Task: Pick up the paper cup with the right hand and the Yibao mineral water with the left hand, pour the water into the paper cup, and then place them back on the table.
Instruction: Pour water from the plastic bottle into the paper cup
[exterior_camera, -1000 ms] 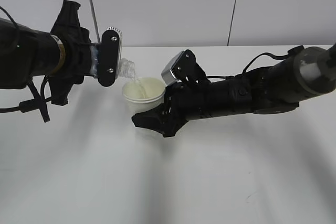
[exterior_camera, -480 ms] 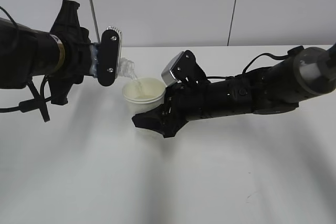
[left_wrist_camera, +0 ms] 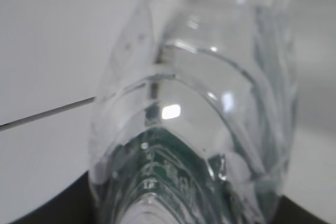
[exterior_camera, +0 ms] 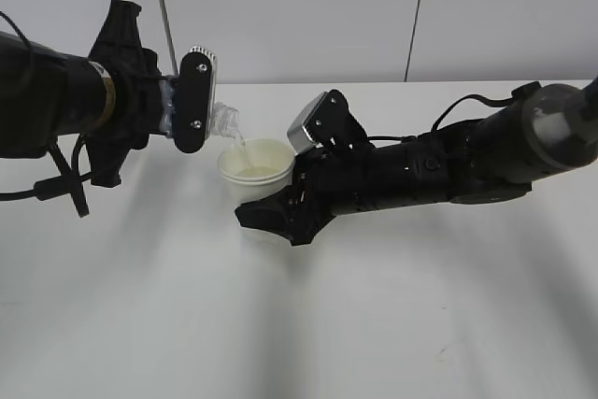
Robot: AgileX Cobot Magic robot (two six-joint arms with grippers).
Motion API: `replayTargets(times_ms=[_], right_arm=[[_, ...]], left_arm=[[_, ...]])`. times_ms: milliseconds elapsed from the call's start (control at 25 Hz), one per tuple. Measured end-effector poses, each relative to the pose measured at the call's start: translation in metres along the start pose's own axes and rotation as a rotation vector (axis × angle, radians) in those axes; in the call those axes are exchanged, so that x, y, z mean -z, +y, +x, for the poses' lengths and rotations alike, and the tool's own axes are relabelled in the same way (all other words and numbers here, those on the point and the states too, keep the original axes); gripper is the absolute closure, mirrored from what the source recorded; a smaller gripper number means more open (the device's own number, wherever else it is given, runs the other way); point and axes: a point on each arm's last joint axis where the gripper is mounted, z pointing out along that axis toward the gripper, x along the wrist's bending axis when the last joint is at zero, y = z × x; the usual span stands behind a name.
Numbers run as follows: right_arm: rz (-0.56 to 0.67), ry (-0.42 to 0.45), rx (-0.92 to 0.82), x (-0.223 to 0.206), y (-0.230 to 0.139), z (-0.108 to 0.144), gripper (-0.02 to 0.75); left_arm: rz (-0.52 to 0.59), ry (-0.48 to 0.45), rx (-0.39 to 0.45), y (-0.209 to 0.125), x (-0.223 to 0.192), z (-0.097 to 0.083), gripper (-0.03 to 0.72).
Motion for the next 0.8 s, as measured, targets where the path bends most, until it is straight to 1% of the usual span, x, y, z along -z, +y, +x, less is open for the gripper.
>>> replayTargets(times_ms=[160,280,400,440,480,640,800], right_arm=[[0.000,0.000,0.000,0.0000,0.0000,0.0000,0.188],[0.000,0.000,0.000,0.0000,0.0000,0.0000,0.188],[0.002,-0.002,0.000,0.0000,-0.0001,-0.0001,0.188],[0.002,-0.001,0.000,0.0000,-0.0001,-0.0001,0.188],[0.002,-0.001,0.000,0.0000,-0.0001,-0.0001,0.188],[0.000,-0.002,0.001,-0.0001,0.0004,-0.0004,0.188],[0.000,-0.002,0.002,-0.0001,0.0005,-0.0005,0.188]], left_arm=[[0.000,0.000,0.005,0.0000,0.0000,0.0000,0.347],[0.000,0.000,0.025,0.0000,0.0000,0.0000,0.347],[0.001,-0.006,0.077,-0.0001,0.0000,-0.0005,0.349],[0.001,-0.006,0.077,-0.0001,0.0000,-0.0005,0.349],[0.001,-0.013,0.109,-0.0001,0.0000,-0.0012,0.350],[-0.012,-0.025,0.149,0.0012,0.0000,-0.0022,0.350],[-0.011,-0.048,0.242,0.0014,0.0000,-0.0042,0.350]])
